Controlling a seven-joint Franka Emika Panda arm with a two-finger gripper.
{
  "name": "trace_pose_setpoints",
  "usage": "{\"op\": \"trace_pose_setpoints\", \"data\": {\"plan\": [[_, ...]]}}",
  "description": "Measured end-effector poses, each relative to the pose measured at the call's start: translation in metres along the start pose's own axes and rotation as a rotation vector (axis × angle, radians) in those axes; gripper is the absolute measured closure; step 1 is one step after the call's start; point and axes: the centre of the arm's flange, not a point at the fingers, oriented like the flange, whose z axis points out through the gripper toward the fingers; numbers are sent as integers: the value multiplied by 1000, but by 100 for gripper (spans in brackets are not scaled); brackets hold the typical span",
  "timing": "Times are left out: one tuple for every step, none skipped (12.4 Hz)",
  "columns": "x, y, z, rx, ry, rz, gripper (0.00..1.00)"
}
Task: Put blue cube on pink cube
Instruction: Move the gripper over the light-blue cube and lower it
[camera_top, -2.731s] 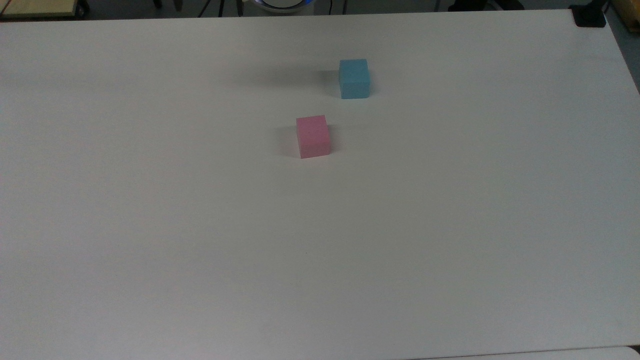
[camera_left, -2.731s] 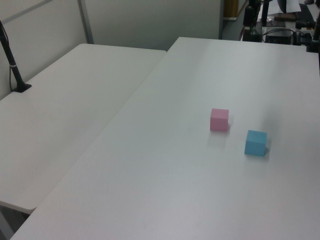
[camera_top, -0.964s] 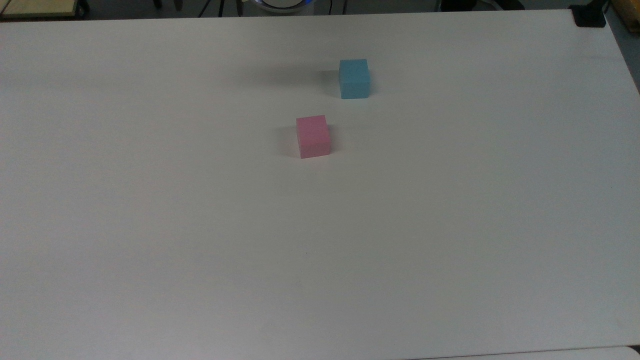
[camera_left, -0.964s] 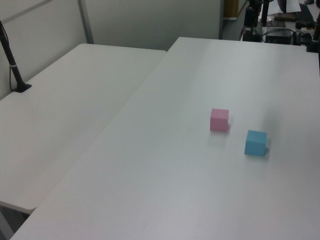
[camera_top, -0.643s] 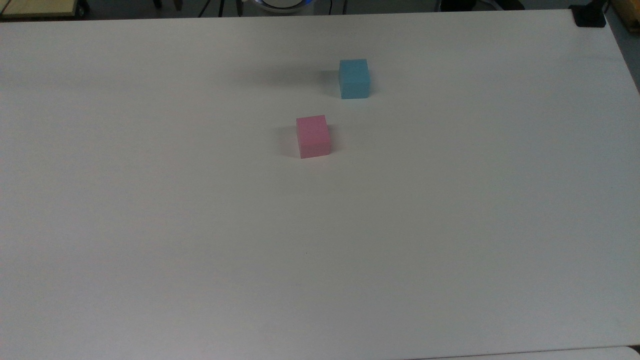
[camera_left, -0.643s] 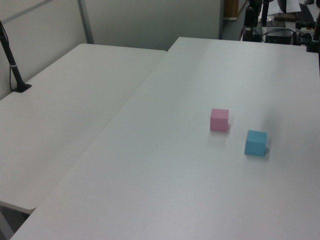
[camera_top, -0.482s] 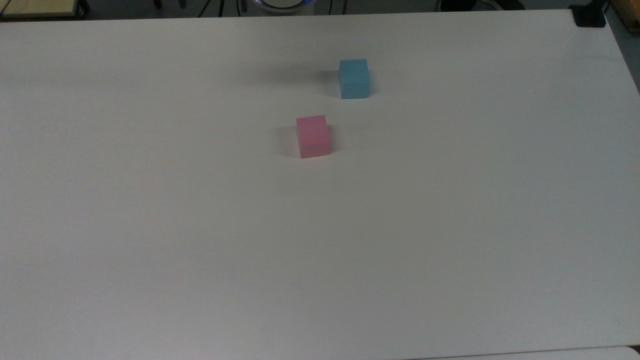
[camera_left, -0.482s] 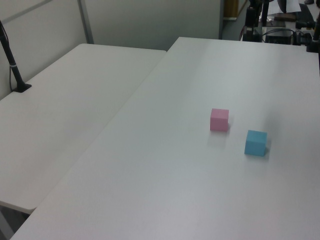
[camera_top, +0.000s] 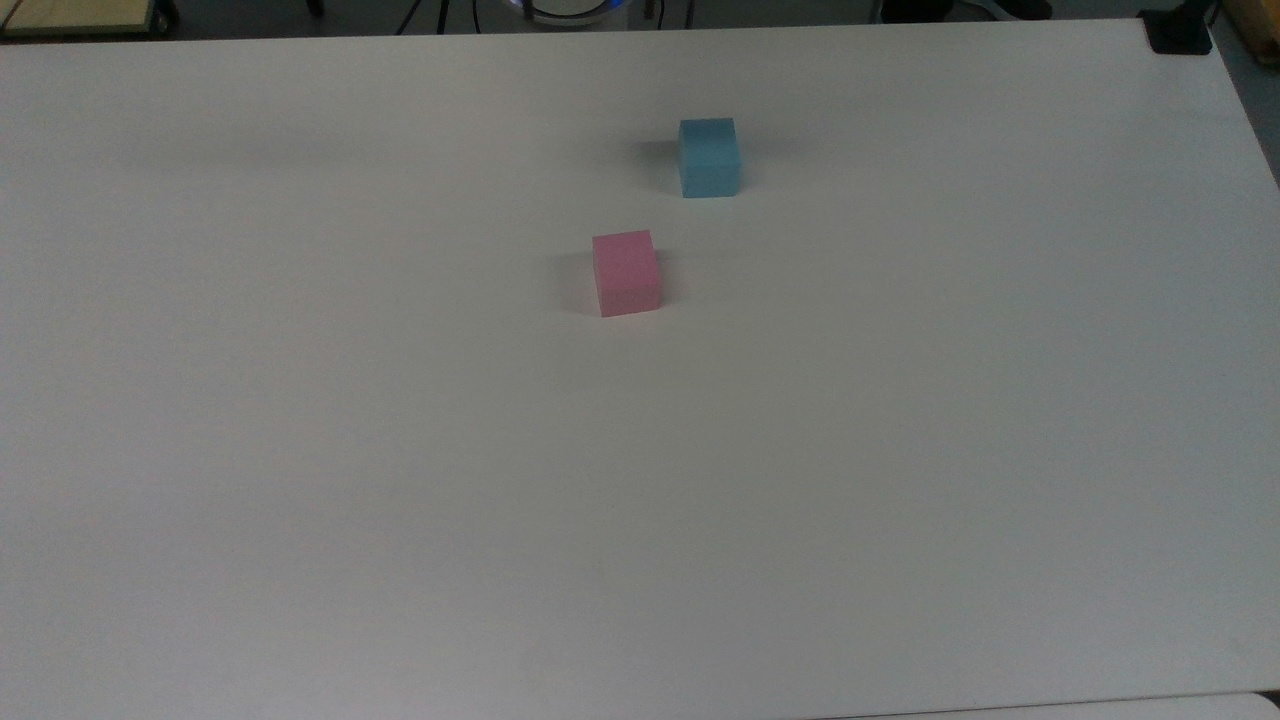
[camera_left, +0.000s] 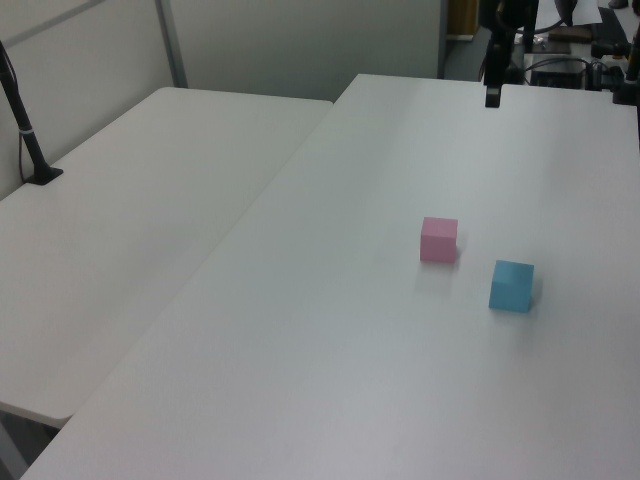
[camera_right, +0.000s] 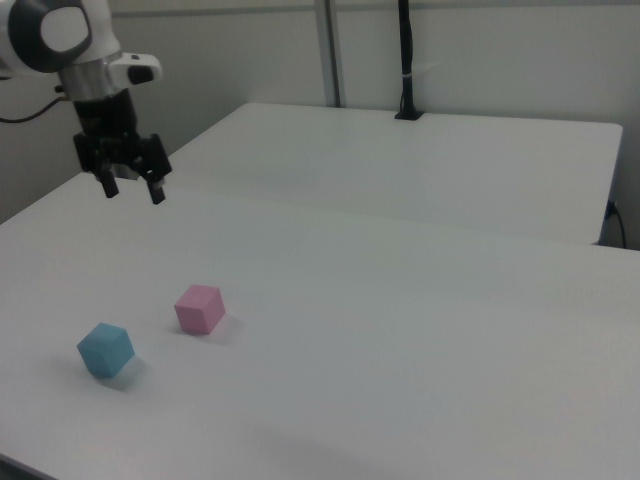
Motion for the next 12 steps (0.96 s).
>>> {"op": "trace_pose_setpoints", "data": {"plan": [[-3, -23, 5, 27, -15, 26, 0], [-7, -43, 12, 59, -39, 52, 0], [-12, -59, 23, 82, -70, 70, 0], [-17, -70, 35, 94, -102, 73, 0], [-23, -83, 51, 92, -136, 57, 0], [-25, -91, 63, 91, -139, 45, 0], [-27, -101, 78, 91, -132, 33, 0], [-30, -111, 94, 90, -126, 20, 0], [-34, -119, 110, 88, -125, 9, 0], [-38, -125, 125, 85, -129, 1, 0], [-42, -129, 135, 81, -136, -6, 0], [-49, -137, 148, 72, -150, -24, 0]]}}
